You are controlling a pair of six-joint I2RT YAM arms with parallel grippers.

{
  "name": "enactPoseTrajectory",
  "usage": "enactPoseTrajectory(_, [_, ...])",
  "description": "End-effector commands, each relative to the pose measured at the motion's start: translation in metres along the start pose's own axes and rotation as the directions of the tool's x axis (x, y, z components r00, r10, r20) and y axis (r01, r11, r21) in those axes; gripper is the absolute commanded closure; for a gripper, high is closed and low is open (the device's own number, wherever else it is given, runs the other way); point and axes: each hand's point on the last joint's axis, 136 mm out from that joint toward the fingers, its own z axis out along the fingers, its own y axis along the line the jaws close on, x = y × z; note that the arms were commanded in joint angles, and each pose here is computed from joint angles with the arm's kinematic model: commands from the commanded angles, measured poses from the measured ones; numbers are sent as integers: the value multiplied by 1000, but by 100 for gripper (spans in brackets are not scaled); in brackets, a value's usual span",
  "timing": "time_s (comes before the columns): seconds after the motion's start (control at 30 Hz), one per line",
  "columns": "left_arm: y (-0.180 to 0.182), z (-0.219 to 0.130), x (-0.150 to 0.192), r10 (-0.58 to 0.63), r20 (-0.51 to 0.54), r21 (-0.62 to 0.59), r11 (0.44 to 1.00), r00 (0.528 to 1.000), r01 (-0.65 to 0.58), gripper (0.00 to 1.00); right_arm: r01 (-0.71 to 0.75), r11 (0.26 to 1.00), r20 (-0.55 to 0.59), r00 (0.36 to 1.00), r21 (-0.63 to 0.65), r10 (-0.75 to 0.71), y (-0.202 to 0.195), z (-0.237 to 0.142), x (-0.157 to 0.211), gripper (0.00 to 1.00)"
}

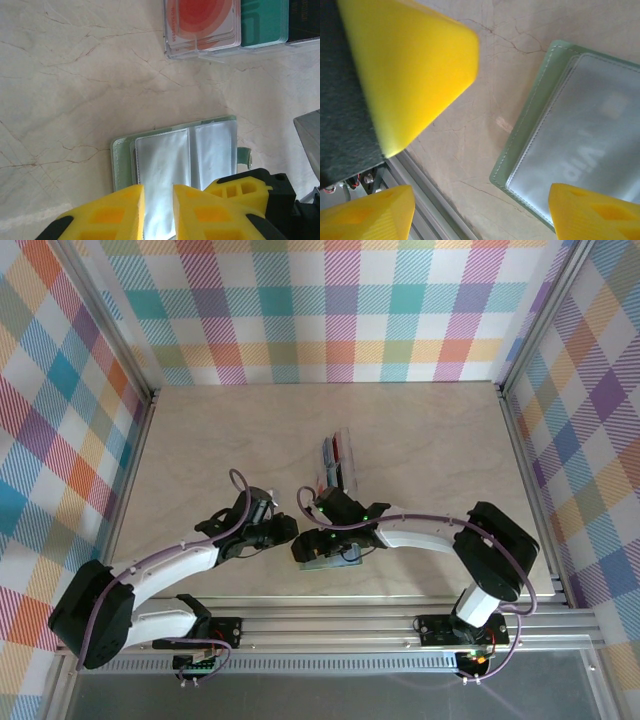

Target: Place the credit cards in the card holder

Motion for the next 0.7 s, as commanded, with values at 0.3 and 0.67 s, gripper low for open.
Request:
enactPoseTrajectory(0.3, [-25, 2, -34, 10, 54, 26, 1000, 998, -11, 61, -97, 975, 271, 962, 199, 40, -36, -100, -71, 33])
enactPoseTrajectory(0.67, [-68, 32, -72, 30, 28, 124, 992, 999, -33, 65, -145, 951, 340, 939, 274, 45, -66, -141, -125, 43])
